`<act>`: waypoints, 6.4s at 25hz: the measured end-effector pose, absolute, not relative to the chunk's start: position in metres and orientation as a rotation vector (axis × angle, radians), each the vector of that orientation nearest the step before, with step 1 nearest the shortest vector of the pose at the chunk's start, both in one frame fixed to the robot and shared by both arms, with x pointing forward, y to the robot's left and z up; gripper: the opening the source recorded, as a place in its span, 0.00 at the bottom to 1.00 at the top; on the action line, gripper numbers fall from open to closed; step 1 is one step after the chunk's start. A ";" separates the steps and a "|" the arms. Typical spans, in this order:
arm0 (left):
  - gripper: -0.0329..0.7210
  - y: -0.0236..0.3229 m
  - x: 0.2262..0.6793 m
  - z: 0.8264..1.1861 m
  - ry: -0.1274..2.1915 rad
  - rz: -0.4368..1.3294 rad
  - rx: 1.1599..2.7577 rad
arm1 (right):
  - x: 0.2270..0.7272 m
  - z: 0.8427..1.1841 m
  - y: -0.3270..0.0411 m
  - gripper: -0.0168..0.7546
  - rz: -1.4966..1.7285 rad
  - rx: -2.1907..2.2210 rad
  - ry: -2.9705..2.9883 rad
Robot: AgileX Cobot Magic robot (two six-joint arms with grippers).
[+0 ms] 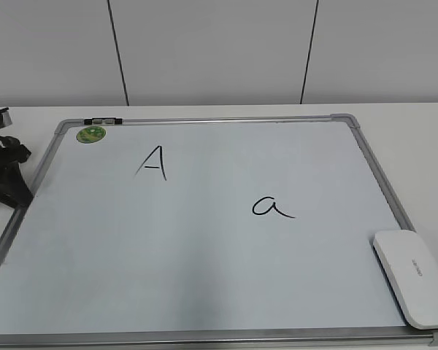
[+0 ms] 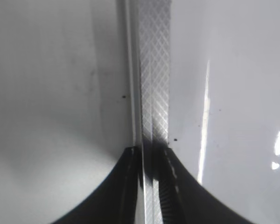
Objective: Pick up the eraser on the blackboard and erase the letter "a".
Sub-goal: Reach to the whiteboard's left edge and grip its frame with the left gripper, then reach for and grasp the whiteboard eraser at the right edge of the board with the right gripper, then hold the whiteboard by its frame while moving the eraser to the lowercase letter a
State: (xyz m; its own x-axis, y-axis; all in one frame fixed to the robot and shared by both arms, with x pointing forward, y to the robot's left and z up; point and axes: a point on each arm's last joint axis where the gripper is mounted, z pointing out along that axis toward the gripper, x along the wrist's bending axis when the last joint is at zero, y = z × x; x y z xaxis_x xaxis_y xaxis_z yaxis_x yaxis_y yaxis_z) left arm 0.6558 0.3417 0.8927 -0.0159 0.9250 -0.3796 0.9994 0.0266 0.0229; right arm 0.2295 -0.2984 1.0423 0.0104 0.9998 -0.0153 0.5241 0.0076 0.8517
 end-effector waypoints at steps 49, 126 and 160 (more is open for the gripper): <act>0.09 0.343 0.656 0.893 2.019 -0.363 1.985 | 0.401 1.033 -0.289 0.78 0.443 2.000 2.119; 0.09 0.343 0.656 0.893 2.020 -0.360 1.991 | 0.515 0.928 -0.254 0.72 0.120 2.063 2.296; 0.09 0.344 0.656 0.893 2.019 -0.359 1.992 | 0.647 0.957 -0.156 0.72 0.100 1.690 2.615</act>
State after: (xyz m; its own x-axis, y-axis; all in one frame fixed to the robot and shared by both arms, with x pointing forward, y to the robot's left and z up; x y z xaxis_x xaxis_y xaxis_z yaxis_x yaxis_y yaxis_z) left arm 0.6559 0.3436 0.8928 -0.0086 0.9298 -0.3681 0.9996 0.0173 0.0204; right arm 0.6469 -0.1563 0.9568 -0.4111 0.9115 0.0128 0.9098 0.4094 0.0680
